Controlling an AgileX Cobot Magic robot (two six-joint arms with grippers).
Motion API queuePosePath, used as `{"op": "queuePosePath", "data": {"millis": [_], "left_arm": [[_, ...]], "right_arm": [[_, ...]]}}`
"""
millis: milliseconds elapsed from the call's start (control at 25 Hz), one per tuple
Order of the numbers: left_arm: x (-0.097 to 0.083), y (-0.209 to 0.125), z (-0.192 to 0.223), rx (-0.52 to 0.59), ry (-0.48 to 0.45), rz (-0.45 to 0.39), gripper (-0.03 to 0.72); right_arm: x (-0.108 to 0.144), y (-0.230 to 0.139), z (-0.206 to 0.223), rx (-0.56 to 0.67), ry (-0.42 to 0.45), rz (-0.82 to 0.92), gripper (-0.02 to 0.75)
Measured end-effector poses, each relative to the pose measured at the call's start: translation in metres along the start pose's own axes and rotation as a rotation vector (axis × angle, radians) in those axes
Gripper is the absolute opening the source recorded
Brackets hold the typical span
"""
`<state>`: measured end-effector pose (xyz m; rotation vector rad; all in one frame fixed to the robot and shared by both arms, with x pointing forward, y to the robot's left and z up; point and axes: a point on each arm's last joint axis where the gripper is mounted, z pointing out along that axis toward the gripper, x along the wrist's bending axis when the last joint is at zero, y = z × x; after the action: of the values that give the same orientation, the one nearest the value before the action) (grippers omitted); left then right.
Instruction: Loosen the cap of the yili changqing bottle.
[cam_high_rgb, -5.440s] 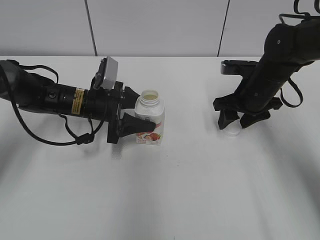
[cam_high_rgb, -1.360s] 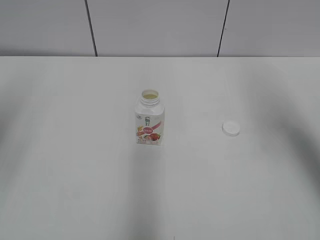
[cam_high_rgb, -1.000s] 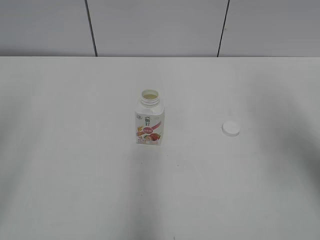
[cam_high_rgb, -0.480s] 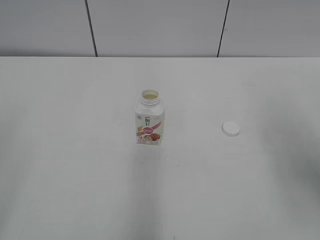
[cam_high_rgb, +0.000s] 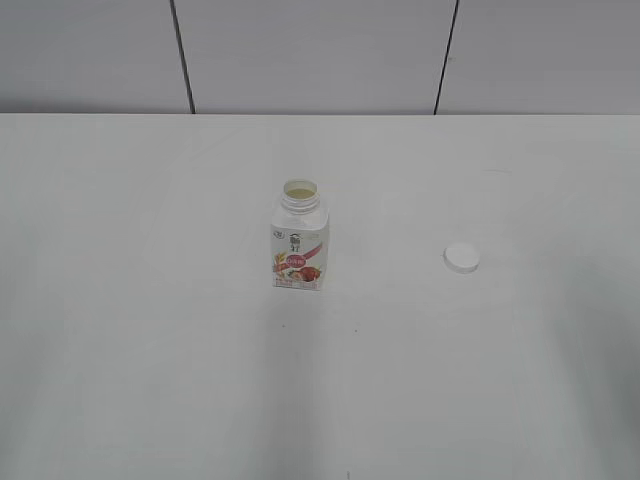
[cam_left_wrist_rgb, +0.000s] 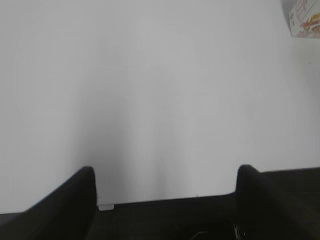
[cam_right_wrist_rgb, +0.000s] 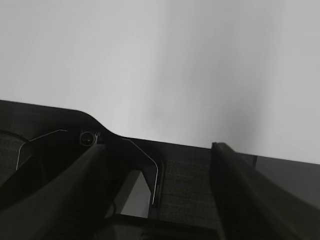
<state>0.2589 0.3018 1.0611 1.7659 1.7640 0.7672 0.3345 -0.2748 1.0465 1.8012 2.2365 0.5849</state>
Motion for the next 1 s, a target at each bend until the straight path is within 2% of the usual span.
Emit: {"op": "queuePosePath", "data": {"millis": [200,400,640,1000], "left_arm": [[0.000,0.000,0.003,-0.114,0.004,-0.001,0.526],[0.000,-0.001,0.005,-0.134,0.005,-0.001,0.507],[0.000,-0.002,0.003,-0.150,0.004,-0.001,0.435],[-0.001,-0.016,-0.013,-0.281,0.009,-0.001,0.390]], "right_arm": [[0.000,-0.023,0.004,-0.051,-0.006,-0.003,0.511],[0.002,-0.033,-0.008,-0.154,-0.011,-0.015,0.511],[0.005,-0.047,-0.023,-0.283,-0.018,-0.030,0.511],[0.009,-0.075,-0.043,-0.503,-0.029,-0.056,0.511]]}}
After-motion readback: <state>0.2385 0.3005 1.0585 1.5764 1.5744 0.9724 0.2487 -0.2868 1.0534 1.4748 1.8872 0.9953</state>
